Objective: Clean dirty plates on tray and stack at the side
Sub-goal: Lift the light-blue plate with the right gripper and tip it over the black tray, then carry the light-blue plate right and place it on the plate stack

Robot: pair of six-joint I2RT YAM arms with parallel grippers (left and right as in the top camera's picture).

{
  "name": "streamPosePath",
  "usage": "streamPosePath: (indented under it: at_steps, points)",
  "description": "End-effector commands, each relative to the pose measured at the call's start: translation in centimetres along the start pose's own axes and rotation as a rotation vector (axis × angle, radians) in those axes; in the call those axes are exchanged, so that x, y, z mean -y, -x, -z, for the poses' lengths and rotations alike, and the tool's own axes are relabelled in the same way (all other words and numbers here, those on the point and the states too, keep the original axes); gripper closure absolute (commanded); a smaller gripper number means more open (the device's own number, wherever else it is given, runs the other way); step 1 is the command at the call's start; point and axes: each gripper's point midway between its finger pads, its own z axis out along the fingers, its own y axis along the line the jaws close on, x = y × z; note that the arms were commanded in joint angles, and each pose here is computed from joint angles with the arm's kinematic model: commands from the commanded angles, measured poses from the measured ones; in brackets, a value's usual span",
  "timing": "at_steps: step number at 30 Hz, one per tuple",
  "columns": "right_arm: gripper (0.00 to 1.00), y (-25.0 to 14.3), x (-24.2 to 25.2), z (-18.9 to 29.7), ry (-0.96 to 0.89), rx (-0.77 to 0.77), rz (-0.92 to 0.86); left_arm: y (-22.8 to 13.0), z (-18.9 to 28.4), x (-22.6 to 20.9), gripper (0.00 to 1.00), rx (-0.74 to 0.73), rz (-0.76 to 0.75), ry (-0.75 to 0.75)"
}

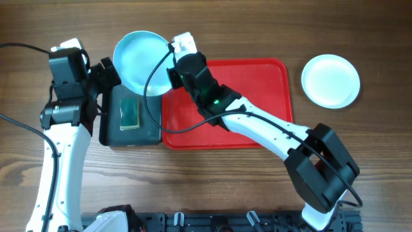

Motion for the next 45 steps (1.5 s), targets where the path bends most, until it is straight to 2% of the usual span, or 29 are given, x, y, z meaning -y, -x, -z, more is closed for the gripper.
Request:
streamPosePath:
  at_steps: [1, 7, 13, 17, 23, 26, 30, 33, 38, 42, 45]
  points:
    - [0.96, 2.9, -1.3, 0.9, -0.010, 0.094, 0.142, 0.4, 0.0, -0.2, 0.00, 0.010, 0.014, 0.011]
    - [0.96, 4.1, -3.6, 1.6, -0.096, 0.182, 0.430, 0.4, 0.0, -0.2, 0.00, 0.010, 0.014, 0.011]
    - [0.96, 7.4, -5.4, 3.4, -0.174, 0.312, 0.686, 0.4, 0.0, -0.2, 0.00, 0.010, 0.014, 0.011]
    - [0.96, 8.3, -6.1, 4.0, -0.182, 0.353, 0.703, 0.4, 0.0, -0.2, 0.00, 0.010, 0.014, 0.011]
    - [0.95, 8.1, -6.1, 3.9, -0.163, 0.352, 0.615, 0.4, 0.0, -0.2, 0.00, 0.010, 0.014, 0.011]
    - [0.96, 7.6, -4.7, 3.3, -0.152, 0.331, 0.427, 0.4, 0.0, -0.2, 0.00, 0.010, 0.014, 0.011]
    - [0.96, 3.5, -1.3, 1.0, -0.120, 0.161, 0.053, 0.4, 0.0, -0.2, 0.00, 0.010, 0.014, 0.011]
    - [0.96, -0.1, -0.6, -0.3, 0.001, -0.003, -0.168, 0.4, 0.0, -0.2, 0.00, 0.010, 0.014, 0.011]
    - [0.96, -0.8, 0.4, -0.4, 0.234, -0.135, -0.325, 0.4, 0.0, -0.2, 0.00, 0.010, 0.014, 0.011]
    - [0.96, 0.1, 9.0, 1.3, 0.214, -0.215, -0.514, 0.4, 0.0, -0.2, 0.00, 0.010, 0.014, 0.011]
    - [0.96, -0.8, 18.2, 3.5, 0.091, -0.265, -0.633, 0.4, 0.0, -0.2, 0.00, 0.010, 0.014, 0.011]
